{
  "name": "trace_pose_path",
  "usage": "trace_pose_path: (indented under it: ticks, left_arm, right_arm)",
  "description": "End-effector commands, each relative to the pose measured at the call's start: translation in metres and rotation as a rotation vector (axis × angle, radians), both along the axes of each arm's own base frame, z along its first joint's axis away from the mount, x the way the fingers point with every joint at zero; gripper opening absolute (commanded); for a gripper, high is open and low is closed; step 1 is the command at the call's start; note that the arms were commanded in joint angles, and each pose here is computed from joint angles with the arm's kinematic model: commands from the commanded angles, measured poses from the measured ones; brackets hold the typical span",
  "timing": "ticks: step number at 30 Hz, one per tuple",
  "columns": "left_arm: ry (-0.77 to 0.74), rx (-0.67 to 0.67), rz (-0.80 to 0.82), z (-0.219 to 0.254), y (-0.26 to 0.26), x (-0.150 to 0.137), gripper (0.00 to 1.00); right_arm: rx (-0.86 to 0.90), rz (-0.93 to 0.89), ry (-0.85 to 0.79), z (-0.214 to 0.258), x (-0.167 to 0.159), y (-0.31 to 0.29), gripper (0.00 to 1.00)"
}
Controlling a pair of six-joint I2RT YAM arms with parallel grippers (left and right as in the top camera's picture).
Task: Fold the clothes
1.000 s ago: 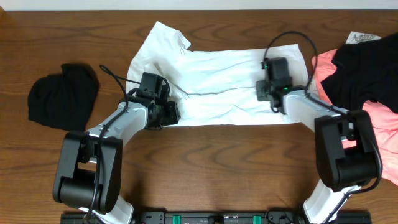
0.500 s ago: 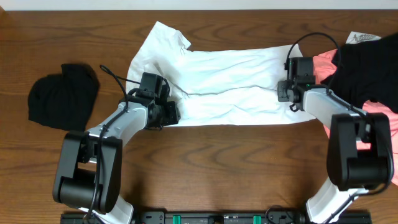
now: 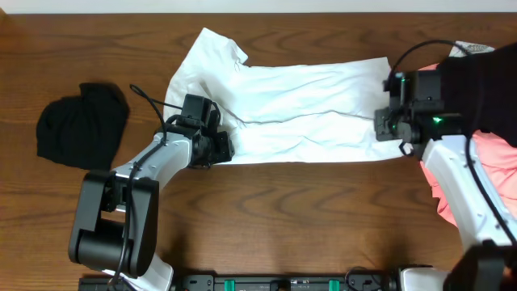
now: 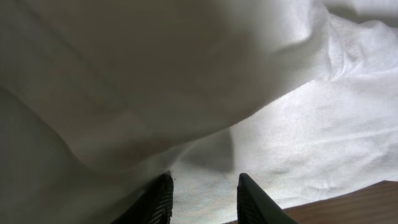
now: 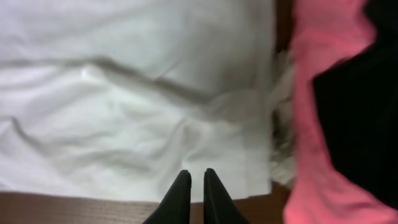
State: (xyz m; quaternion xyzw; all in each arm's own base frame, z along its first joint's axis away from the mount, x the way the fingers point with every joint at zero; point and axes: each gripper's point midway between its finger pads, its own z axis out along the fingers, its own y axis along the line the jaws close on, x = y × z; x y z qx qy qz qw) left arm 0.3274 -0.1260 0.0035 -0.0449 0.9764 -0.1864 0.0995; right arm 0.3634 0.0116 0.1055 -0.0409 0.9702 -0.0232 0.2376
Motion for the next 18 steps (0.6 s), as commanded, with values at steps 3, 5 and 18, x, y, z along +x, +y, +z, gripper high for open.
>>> trace_pose_path:
  ticks: [3, 5, 18]
  left_arm:
    - [0.043, 0.017, -0.006, -0.011, 0.002, -0.01, 0.35]
    - [0.043, 0.017, -0.006, -0.011, 0.002, -0.01, 0.35]
    - [0.044, 0.017, -0.006, -0.011, 0.002, -0.01, 0.35]
  right_arm:
    - [0.037, 0.033, 0.144, -0.063, -0.01, 0.01, 0.05]
    - [0.037, 0.033, 0.16, -0.078, -0.006, 0.01, 0.05]
    - [0.042, 0.034, 0.087, -0.123, 0.034, 0.013, 0.09]
